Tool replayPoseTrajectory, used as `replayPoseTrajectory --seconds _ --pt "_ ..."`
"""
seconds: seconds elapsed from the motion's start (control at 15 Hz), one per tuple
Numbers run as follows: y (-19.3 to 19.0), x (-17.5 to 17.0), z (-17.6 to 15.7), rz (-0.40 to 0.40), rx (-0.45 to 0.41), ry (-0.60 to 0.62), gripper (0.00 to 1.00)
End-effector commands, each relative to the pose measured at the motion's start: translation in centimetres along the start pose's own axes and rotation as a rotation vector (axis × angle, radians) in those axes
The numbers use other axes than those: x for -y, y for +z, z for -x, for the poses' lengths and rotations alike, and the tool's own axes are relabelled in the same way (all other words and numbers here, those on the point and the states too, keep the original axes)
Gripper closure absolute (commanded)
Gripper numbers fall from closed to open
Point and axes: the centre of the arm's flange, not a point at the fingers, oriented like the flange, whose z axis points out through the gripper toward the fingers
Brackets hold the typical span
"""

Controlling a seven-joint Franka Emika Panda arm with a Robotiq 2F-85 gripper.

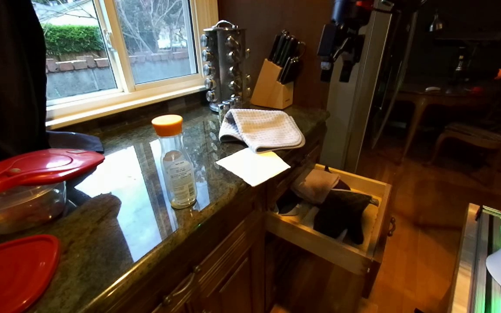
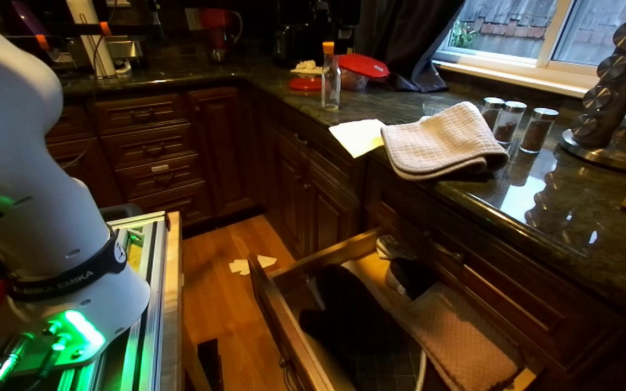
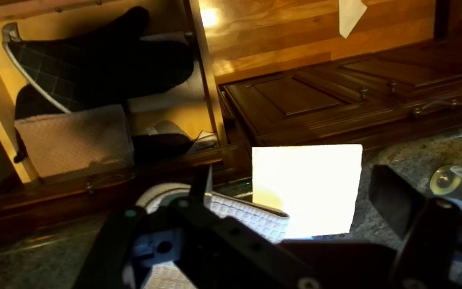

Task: Move the white napkin backwards.

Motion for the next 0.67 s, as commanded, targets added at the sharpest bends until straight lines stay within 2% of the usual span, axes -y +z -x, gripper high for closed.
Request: replayPoseTrajectory --seconds 0.0,0.33,0.6 --pt "3.3 3.4 -4.4 0.075 0.003 -0.166 0.0" --pt "7.2 5.4 -8.7 0.147 -0.008 -0.447 0.0" --pt "11.1 8.2 -9.5 0.116 0.012 -0.662 0.0"
